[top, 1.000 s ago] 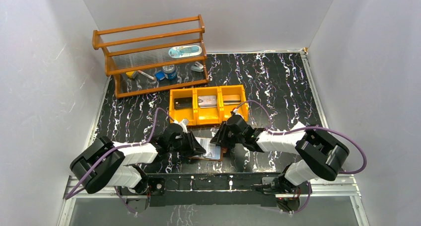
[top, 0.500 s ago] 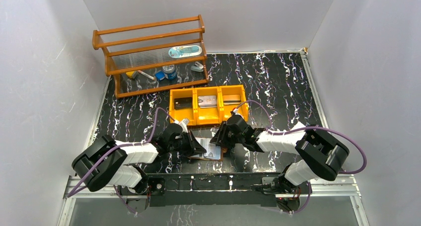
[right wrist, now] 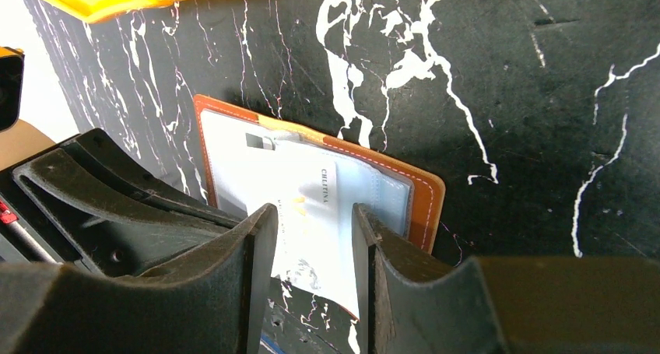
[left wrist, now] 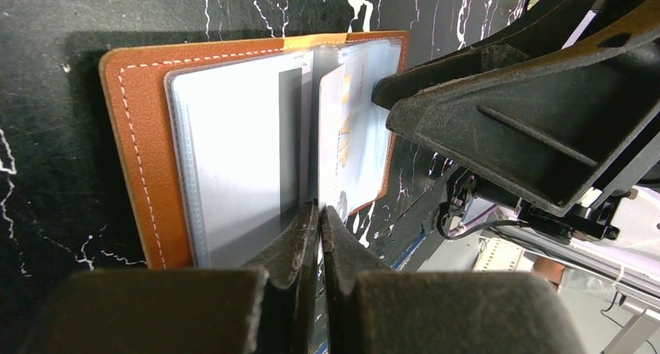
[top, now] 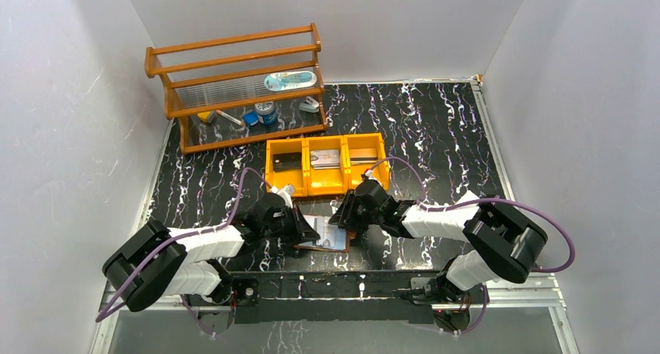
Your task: Take the credit cards out of the card holder
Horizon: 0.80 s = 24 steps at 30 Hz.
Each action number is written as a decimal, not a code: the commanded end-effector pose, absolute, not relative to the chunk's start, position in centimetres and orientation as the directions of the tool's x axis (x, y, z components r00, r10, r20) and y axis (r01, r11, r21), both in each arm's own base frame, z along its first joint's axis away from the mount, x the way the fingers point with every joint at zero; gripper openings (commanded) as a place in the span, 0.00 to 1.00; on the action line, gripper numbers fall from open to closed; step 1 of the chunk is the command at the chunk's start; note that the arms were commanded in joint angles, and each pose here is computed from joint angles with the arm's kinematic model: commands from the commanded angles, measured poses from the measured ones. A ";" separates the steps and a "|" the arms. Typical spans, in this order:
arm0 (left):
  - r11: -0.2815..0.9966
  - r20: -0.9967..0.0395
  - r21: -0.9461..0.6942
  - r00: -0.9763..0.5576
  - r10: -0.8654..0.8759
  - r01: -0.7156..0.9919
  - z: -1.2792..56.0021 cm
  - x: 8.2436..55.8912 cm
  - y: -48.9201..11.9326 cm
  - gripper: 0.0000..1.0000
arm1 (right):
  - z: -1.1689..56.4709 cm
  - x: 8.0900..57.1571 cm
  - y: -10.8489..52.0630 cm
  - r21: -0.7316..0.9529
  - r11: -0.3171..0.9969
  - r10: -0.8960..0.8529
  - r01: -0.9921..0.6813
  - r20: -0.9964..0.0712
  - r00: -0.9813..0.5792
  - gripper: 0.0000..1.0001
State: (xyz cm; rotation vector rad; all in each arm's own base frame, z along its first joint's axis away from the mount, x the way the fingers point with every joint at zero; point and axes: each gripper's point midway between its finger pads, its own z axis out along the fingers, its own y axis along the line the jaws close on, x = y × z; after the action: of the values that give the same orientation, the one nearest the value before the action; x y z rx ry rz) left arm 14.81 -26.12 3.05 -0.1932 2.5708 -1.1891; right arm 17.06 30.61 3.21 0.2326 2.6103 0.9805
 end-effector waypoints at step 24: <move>0.699 -0.283 -0.713 -0.936 -0.209 0.060 4.1 15.5 -25.6 0.06 | 6.5 15.9 33.3 0.691 0.695 0.045 -0.199 -0.318 -0.947 0.53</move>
State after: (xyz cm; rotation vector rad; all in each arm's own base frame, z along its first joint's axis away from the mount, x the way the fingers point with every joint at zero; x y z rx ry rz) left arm 15.11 -25.36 3.41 -0.1366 2.5849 -1.0930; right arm 15.67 31.27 4.62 -0.0371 2.6532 1.0052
